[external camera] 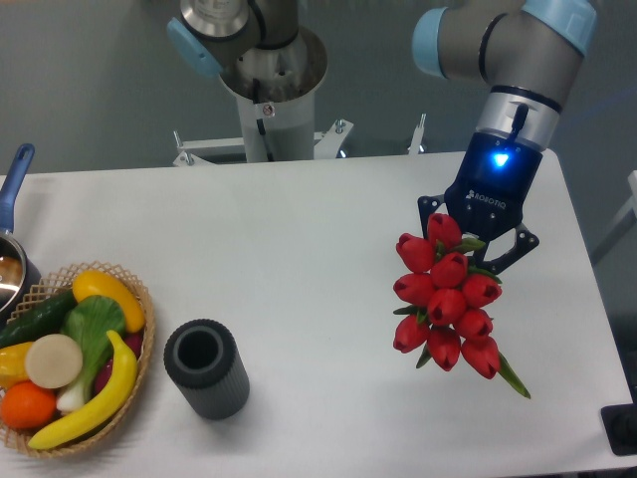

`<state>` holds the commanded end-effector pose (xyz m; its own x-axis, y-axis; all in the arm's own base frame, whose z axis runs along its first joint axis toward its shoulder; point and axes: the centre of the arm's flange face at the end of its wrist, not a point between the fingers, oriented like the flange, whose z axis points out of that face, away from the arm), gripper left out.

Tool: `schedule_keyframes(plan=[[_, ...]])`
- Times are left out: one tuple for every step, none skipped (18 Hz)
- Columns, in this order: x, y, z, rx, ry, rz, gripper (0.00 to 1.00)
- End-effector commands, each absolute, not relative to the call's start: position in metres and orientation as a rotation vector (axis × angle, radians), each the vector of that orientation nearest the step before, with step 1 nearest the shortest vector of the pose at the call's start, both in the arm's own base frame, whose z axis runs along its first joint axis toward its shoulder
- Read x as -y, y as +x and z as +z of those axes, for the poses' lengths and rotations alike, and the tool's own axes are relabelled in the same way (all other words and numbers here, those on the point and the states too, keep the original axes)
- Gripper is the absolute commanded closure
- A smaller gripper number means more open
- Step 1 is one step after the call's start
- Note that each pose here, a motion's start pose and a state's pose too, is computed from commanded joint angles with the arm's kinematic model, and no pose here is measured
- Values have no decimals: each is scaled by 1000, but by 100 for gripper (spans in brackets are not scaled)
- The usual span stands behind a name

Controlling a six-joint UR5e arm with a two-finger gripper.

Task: Insert the flowers into the vase
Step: 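Lift the red tulip bunch with the gripper and start moving toward the vase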

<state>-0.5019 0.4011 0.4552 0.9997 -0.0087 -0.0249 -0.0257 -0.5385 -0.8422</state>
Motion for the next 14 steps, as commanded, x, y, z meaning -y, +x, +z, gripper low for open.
schedule_keyframes(plan=[[-402,-499,451,-25,-2142,13,72],[-403,-498,451,-26,-2141,14,72],[-403,-499,454,-30,-2139,20,72],[-406,-498,454,-35,-2139,18,72],[-407,-498,453,-35,-2139,15,72],[-407,-497,453,-37,-2139,14,72],[-408,-498,453,-38,-2139,16,72],[-409,-498,453,-43,-2137,21,72],[-412,-496,453,-59,-2131,34,72],[-416,-494,451,-71,-2127,38,72],[-419,-491,448,-77,-2128,32,72],[-420,-492,445,-82,-2128,36,72],[-424,-491,446,-90,-2124,37,72],[-431,-486,447,-106,-2122,32,72]])
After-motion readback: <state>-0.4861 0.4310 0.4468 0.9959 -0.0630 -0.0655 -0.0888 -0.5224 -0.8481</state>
